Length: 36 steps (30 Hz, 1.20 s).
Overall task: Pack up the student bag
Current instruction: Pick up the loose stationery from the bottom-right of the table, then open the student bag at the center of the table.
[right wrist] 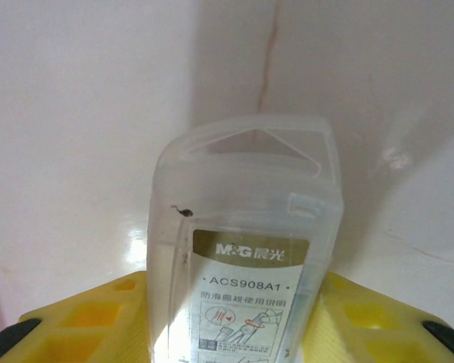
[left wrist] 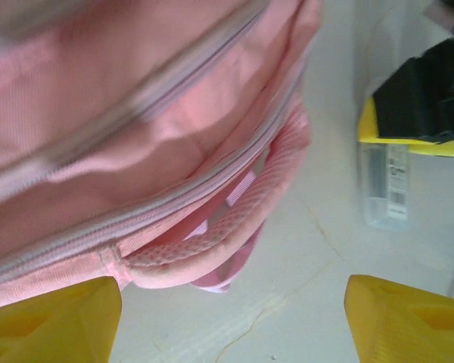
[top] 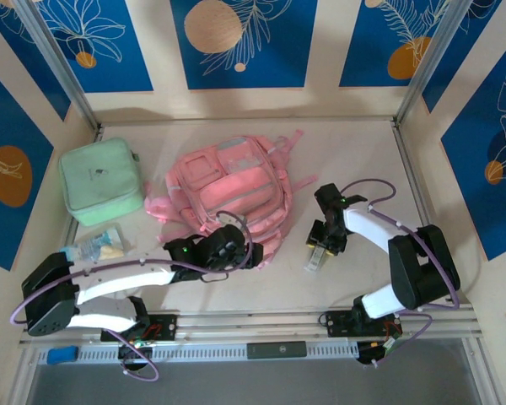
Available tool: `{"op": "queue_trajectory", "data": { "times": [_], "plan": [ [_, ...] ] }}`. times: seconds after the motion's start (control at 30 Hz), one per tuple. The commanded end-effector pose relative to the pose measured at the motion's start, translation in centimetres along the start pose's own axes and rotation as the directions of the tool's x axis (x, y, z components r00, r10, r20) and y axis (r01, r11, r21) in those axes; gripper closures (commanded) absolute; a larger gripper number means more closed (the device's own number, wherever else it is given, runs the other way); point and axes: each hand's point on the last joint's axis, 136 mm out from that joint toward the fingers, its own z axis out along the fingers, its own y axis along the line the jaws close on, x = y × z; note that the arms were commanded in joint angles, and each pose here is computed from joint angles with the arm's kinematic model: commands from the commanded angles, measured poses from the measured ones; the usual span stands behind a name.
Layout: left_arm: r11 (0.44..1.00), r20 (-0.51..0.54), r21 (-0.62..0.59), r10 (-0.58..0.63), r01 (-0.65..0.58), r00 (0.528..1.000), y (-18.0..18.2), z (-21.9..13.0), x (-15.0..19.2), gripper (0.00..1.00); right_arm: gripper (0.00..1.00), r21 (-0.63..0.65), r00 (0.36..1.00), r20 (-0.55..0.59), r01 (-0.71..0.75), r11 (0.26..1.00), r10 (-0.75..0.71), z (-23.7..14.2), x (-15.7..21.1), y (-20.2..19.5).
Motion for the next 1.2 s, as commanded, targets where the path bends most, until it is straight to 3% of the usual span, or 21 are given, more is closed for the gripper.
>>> {"op": "queue_trajectory", "data": {
  "times": [0.0, 0.17, 0.3, 0.53, 0.9, 1.0, 1.17],
  "plan": [
    [0.982, 0.035, -0.064, 0.18, -0.177, 0.983, 0.4, -2.9, -3.2, 0.22, 0.59, -0.076, 0.999, 0.026, 0.048, 0.996, -0.046, -2.5, -0.4, 1.6],
    [0.886, -0.066, -0.261, 0.38, -0.383, 0.923, 4.9, -3.2, -6.0, 0.2, 0.59, -0.141, 0.997, 0.039, 0.069, 0.988, -0.064, -4.6, -0.1, 2.6],
    [0.819, -0.119, -0.214, 0.519, -0.532, 0.847, 4.7, -1.4, -6.9, 0.16, 0.59, -0.193, 0.996, 0.049, 0.085, 0.977, -0.077, -6.2, -0.1, 3.7],
    [0.646, -0.222, -0.251, 0.686, -0.72, 0.693, 5.3, 1.9, -8.4, 0.09, 0.59, -0.232, 0.992, 0.07, 0.114, 0.966, -0.101, -7.6, -0.1, 5.0],
    [0.659, -0.268, -0.269, 0.649, -0.702, 0.712, 8.7, 4.7, -10.2, 0.09, 0.59, -0.253, 0.992, 0.068, 0.122, 0.96, -0.108, -7.6, -0.1, 5.5],
    [0.67, -0.269, -0.274, 0.635, -0.69, 0.724, 9.7, 4.4, -10.9, 0.12, 0.59, -0.252, 0.992, 0.062, 0.121, 0.96, -0.109, -7.5, -0.1, 5.5],
    [0.721, -0.18, -0.217, 0.633, -0.659, 0.753, 8.7, 3.2, -12.3, 0.24, 0.59, -0.251, 0.992, 0.057, 0.123, 0.96, -0.112, -7.4, -0.1, 5.5]
  ]
}}
